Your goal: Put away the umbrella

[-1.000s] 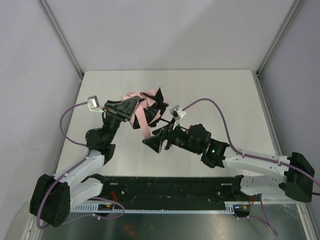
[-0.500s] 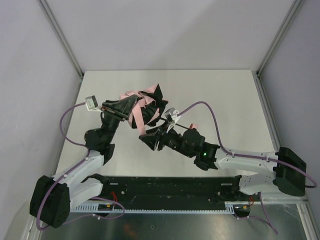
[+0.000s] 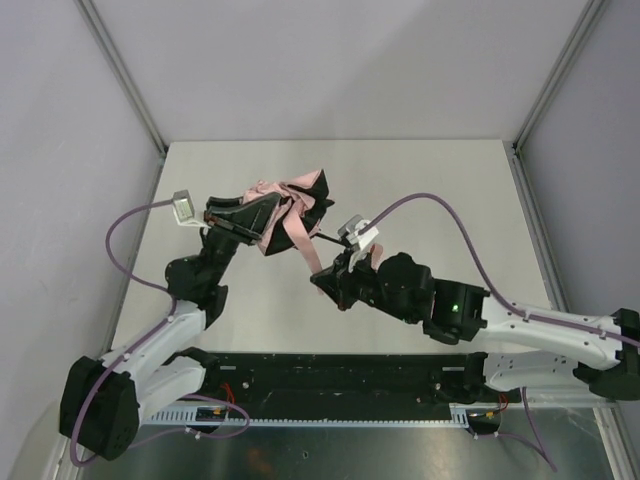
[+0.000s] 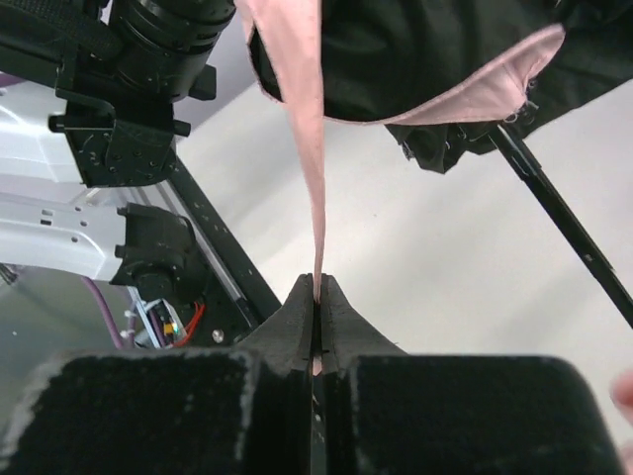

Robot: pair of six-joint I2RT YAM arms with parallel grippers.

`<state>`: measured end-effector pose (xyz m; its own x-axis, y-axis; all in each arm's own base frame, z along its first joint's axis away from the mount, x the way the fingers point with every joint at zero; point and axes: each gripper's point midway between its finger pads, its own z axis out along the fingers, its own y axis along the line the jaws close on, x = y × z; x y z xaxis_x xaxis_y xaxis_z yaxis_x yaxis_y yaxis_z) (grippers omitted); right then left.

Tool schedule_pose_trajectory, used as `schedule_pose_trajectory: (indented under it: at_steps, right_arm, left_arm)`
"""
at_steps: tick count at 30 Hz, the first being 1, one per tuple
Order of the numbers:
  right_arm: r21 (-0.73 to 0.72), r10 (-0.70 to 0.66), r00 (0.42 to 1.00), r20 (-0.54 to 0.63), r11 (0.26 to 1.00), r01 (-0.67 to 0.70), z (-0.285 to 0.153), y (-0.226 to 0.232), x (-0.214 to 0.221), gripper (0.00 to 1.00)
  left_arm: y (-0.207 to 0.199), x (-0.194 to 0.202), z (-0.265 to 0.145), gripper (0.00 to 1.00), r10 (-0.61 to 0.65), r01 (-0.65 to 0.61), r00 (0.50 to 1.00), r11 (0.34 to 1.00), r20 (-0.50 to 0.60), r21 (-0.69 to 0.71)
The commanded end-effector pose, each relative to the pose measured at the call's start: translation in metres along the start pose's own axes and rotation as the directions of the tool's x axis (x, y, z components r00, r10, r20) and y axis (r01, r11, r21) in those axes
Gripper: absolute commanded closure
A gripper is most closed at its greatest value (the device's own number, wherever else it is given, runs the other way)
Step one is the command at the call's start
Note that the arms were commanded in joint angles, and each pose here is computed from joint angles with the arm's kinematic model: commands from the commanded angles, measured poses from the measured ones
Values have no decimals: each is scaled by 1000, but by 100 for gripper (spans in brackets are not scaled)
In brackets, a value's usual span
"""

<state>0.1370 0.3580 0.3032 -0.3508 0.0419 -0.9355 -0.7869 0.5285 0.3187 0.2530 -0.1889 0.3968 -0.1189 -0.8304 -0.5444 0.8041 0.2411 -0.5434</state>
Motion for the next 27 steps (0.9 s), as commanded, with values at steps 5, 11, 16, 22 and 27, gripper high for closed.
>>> schedule_pose_trajectory:
  at_steps: [5, 11, 16, 22, 27]
  right_arm:
    - [276, -287, 887, -362, 876, 395, -42, -20, 12, 100]
    - [324, -385, 776, -500, 747, 580, -61, -25, 16, 100]
    - [333, -417, 735, -535, 695, 637, -74, -32, 4, 100]
    - [236, -495, 742, -452, 736, 635, -43, -3, -8, 100]
    - [179, -530, 774, -347, 773, 609, 5, 29, -24, 100]
  left_arm:
    - [-25, -11, 11, 100, 401, -399, 916, 909, 5, 125]
    - [-7, -6, 12, 100, 564, -558, 823, 825, -63, 95]
    - [-1, 1, 13, 100, 644, -632, 757, 765, -111, 129]
    - [2, 29, 15, 100, 660, -628, 731, 750, -172, 208]
    - [10, 55, 23, 100, 640, -609, 738, 768, -213, 198]
